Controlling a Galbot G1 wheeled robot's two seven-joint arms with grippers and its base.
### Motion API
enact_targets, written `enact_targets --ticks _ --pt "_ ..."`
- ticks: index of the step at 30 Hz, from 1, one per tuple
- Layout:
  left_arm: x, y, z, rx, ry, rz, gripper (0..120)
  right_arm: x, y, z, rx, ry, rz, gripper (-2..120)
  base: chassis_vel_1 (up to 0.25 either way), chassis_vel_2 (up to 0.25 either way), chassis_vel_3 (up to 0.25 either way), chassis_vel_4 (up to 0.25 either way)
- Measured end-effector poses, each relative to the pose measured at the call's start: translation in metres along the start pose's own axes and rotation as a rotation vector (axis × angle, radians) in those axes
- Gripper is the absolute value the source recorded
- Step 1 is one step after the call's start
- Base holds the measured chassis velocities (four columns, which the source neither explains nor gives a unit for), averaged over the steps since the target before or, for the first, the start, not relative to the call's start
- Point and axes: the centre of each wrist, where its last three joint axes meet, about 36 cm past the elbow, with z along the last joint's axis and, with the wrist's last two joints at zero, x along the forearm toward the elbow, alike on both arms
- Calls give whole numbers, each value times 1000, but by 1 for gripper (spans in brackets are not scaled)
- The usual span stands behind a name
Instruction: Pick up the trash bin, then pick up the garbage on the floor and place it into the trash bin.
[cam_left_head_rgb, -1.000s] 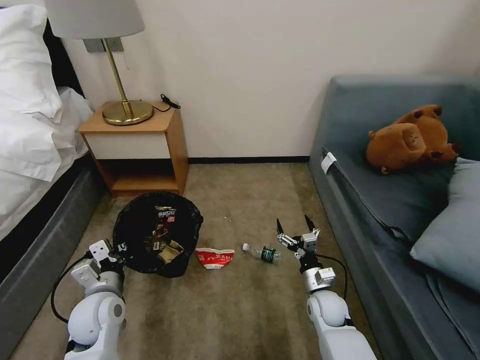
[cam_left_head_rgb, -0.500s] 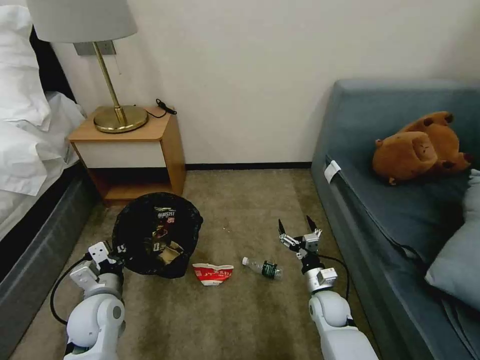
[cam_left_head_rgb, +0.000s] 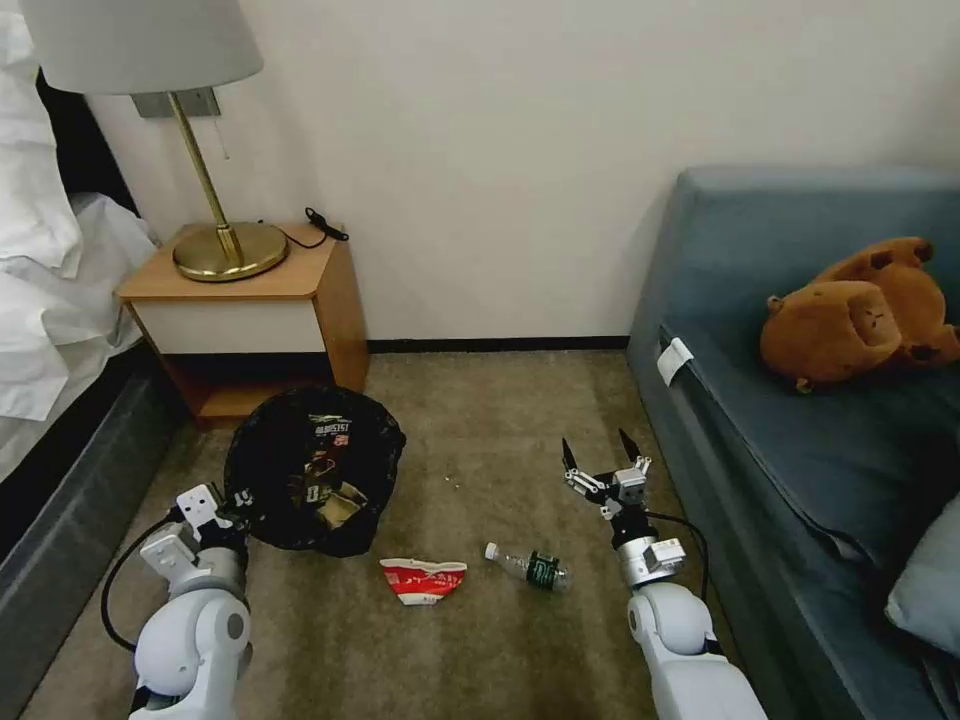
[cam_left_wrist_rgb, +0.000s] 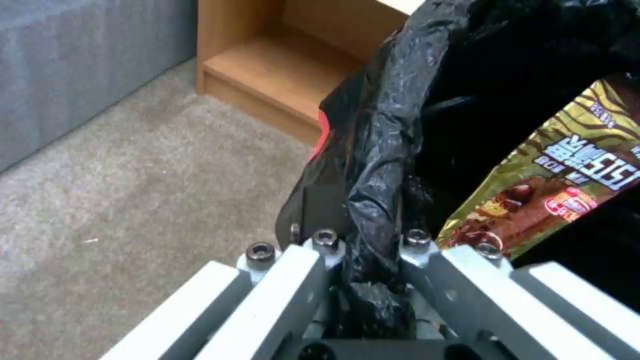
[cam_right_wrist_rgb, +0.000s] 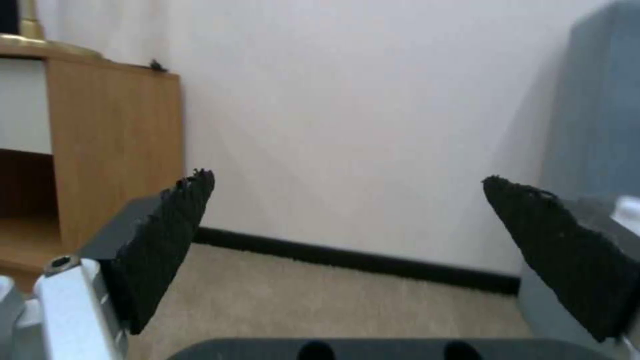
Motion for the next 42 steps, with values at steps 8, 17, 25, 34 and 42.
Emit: enact_targets --ticks 8,17,25,34,42 --pt "3 0 2 3 1 -1 1 -15 -26 -11 82 -5 -138 100 0 0 0 0" --pt "3 -5 2 10 -1 5 1 -44 -74 -37 228 93 -550 100 0 0 0 0" --pt "1 -6 1 8 -3 2 1 -62 -92 -44 289 210 -802 100 0 0 0 0" --pt "0 -2 1 13 -6 -10 1 -84 -103 -22 290 403 -1070 100 0 0 0 0" --pt "-1 -2 1 12 -12 -20 1 -119 -95 5 246 521 -1196 100 0 0 0 0"
